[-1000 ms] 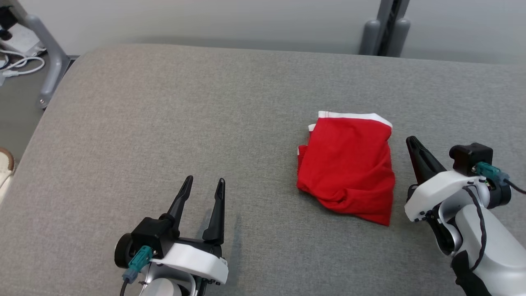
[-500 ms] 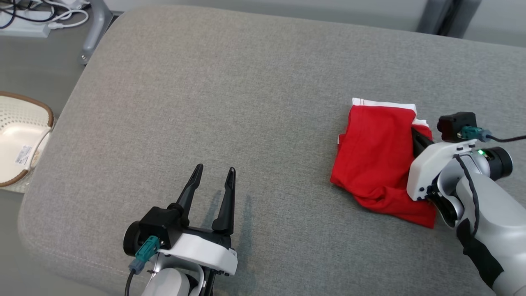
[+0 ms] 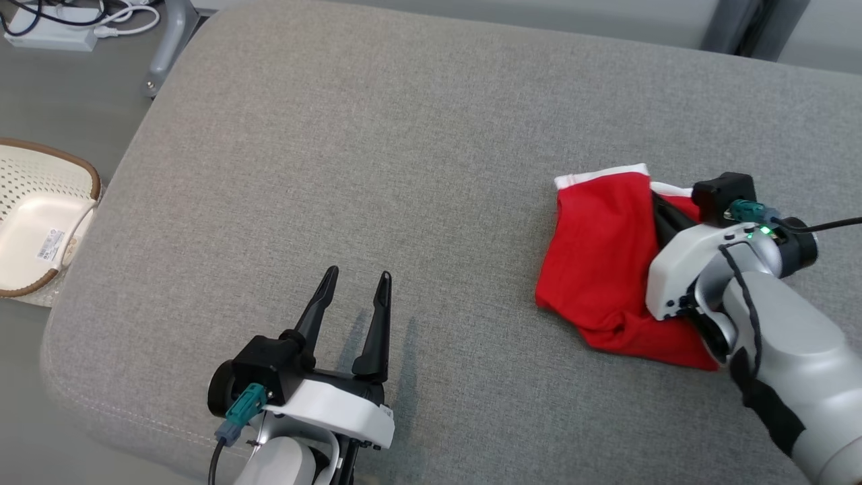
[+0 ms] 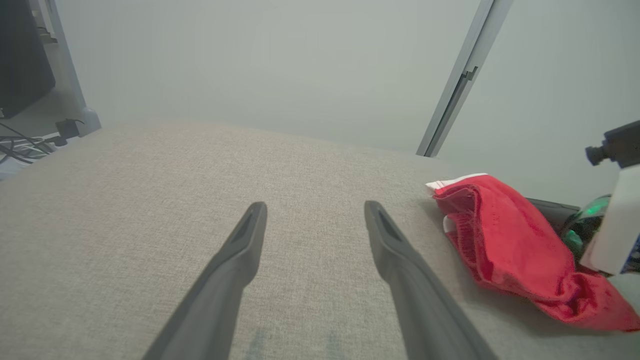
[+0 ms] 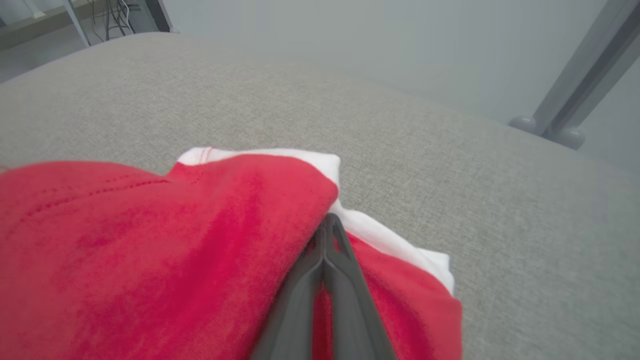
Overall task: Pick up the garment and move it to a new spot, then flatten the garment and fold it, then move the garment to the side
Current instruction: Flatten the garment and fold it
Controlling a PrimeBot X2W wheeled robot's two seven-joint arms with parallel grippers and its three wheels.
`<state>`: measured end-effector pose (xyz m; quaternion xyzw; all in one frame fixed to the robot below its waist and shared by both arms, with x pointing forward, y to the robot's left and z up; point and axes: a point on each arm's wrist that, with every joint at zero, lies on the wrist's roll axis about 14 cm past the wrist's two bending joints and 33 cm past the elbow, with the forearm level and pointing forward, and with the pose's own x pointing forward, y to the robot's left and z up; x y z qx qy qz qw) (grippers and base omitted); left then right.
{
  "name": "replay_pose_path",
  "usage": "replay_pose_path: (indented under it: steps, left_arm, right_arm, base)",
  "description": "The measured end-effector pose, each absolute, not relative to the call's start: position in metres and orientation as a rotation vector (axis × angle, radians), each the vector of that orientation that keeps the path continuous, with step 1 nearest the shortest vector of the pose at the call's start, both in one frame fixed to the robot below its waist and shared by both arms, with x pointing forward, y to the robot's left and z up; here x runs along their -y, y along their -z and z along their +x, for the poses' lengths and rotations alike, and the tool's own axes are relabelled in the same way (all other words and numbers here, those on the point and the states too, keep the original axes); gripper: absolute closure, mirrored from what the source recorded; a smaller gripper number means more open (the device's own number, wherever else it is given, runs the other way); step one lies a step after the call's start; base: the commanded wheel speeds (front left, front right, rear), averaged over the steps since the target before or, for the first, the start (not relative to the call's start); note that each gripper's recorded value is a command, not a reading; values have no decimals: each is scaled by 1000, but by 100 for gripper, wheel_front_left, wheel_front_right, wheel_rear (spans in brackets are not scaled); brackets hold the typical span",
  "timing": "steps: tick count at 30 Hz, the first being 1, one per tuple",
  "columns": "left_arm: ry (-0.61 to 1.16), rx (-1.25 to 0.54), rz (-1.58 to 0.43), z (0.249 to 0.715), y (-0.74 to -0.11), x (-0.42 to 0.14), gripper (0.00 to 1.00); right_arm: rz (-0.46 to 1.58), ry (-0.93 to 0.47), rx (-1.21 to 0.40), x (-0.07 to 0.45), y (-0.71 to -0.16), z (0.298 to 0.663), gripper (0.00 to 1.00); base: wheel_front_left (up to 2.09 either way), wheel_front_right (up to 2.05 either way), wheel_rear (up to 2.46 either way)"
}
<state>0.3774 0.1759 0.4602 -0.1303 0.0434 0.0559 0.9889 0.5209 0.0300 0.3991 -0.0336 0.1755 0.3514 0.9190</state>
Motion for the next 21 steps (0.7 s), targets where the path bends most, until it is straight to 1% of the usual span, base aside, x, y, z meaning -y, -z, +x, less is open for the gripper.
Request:
replay_pose_path:
  steps: [4, 8, 14, 17, 19, 21]
  left_arm:
    - [-115, -71, -268, 373, -466, -177, 0]
    - [-107, -65, -273, 370, -468, -174, 0]
    - [-105, -58, -274, 366, -471, -173, 0]
    - [-115, -61, -277, 361, -469, -175, 0]
    - [-118, -61, -278, 361, -469, -176, 0]
    - [-117, -59, -278, 361, -470, -176, 0]
  right_arm:
    - [-26, -752, -323, -51, -417, 509, 100]
    - [-58, -783, -354, -58, -411, 492, 100]
    - [-76, -739, -340, -49, -418, 503, 100]
    - [-79, -670, -351, -31, -419, 513, 100]
    - [-103, -646, -357, -19, -417, 516, 100]
    - [-81, -628, -340, -17, -424, 521, 100]
  base:
    - [0, 0, 0]
    - [0, 0, 0]
    - [0, 0, 0]
    - [0, 0, 0]
    - [0, 0, 0]
    - [0, 0, 0]
